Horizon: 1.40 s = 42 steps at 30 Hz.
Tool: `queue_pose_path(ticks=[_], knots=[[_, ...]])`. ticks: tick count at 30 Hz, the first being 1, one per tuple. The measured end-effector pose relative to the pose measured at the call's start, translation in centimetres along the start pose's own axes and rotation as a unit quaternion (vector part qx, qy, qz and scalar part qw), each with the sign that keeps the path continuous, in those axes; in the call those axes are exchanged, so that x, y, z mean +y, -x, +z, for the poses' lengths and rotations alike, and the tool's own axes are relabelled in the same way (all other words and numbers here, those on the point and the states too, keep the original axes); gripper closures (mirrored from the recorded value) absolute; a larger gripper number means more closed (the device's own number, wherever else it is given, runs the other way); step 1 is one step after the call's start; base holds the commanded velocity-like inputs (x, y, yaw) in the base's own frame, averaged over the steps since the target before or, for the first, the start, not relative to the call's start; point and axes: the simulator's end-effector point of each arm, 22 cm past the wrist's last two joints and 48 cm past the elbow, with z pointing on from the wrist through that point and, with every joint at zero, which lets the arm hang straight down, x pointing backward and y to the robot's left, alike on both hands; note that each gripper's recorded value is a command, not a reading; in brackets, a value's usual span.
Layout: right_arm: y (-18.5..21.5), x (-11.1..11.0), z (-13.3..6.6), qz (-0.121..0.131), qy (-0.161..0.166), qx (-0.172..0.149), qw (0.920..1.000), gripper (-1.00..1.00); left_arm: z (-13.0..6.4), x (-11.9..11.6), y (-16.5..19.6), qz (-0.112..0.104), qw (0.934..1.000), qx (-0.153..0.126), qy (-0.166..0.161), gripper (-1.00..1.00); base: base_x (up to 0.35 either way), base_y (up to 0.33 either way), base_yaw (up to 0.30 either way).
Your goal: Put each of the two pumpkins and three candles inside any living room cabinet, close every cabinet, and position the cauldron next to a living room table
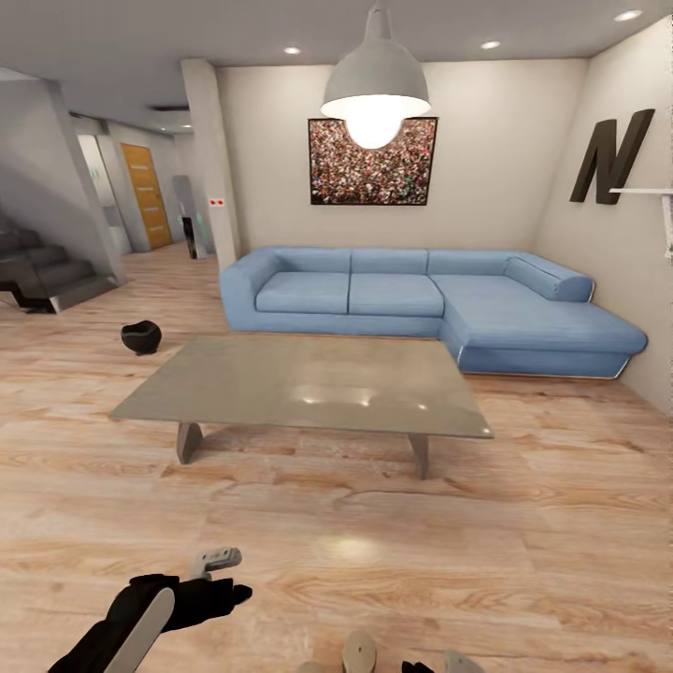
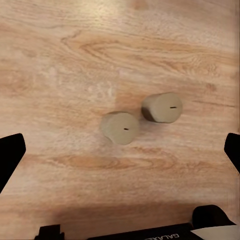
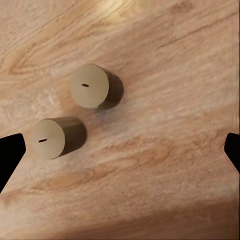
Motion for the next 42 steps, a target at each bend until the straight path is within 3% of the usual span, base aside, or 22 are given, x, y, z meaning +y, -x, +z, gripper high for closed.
queue_pose_path(ticks=[19,42], knots=[[0.00,0.04,-0.01,0.000,0.001,0.000,1.0000,-1.00,0.01,0.03,-0.07,0.001,1.0000,0.001,0.001,-1.00,0.049,-0.290,0.000],[-0.01,0.06,0.00,-0.001,0.001,0.000,1.0000,-1.00,0.02,0.08,-0.05,0.001,1.0000,0.001,0.001,-1.00,0.108,-0.066,0.000]])
